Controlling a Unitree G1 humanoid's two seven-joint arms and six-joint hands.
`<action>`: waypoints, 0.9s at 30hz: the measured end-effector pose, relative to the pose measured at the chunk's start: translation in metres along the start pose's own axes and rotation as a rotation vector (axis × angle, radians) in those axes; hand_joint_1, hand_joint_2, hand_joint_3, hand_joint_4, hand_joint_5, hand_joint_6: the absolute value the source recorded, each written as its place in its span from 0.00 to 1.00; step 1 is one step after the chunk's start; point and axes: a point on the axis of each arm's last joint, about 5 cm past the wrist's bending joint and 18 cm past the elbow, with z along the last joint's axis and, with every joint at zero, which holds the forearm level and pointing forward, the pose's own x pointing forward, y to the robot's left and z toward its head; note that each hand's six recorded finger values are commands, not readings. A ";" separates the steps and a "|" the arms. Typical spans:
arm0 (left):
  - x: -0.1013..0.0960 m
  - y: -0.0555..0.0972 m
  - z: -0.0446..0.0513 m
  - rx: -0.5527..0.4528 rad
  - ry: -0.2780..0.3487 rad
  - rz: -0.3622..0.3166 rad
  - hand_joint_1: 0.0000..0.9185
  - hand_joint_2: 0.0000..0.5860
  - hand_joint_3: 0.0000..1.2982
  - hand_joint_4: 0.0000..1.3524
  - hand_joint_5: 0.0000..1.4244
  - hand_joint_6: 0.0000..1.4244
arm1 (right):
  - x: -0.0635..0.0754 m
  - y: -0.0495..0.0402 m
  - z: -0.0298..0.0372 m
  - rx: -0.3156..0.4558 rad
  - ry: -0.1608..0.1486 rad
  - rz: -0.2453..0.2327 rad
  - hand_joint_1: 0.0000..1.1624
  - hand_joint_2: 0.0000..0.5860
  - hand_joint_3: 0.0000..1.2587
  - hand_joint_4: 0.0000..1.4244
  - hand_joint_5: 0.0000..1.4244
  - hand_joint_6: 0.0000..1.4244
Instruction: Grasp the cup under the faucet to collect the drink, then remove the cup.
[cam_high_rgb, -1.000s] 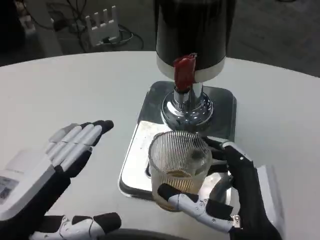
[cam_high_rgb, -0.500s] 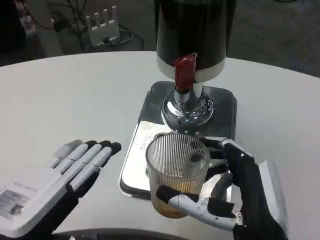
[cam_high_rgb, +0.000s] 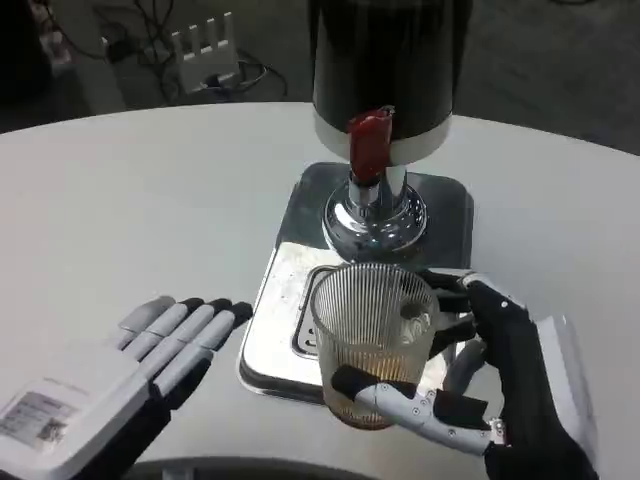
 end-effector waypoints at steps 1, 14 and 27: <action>0.000 -0.001 0.0002 -0.002 0.002 -0.003 0.00 0.14 0.00 0.00 0.00 0.00 | 0.000 -0.0002 0.0000 -0.001 -0.001 0.000 0.79 0.15 0.64 0.59 0.73 0.76; -0.001 -0.001 0.0021 -0.003 0.009 -0.011 0.00 0.14 0.00 0.00 0.00 0.00 | 0.002 -0.0015 0.0001 -0.020 -0.016 0.003 0.79 0.13 0.65 0.59 0.73 0.76; 0.003 -0.001 0.0088 0.017 -0.013 -0.018 0.00 0.14 0.00 0.00 0.00 0.00 | 0.002 -0.0072 -0.0008 -0.036 -0.023 -0.008 0.79 0.13 0.65 0.60 0.73 0.77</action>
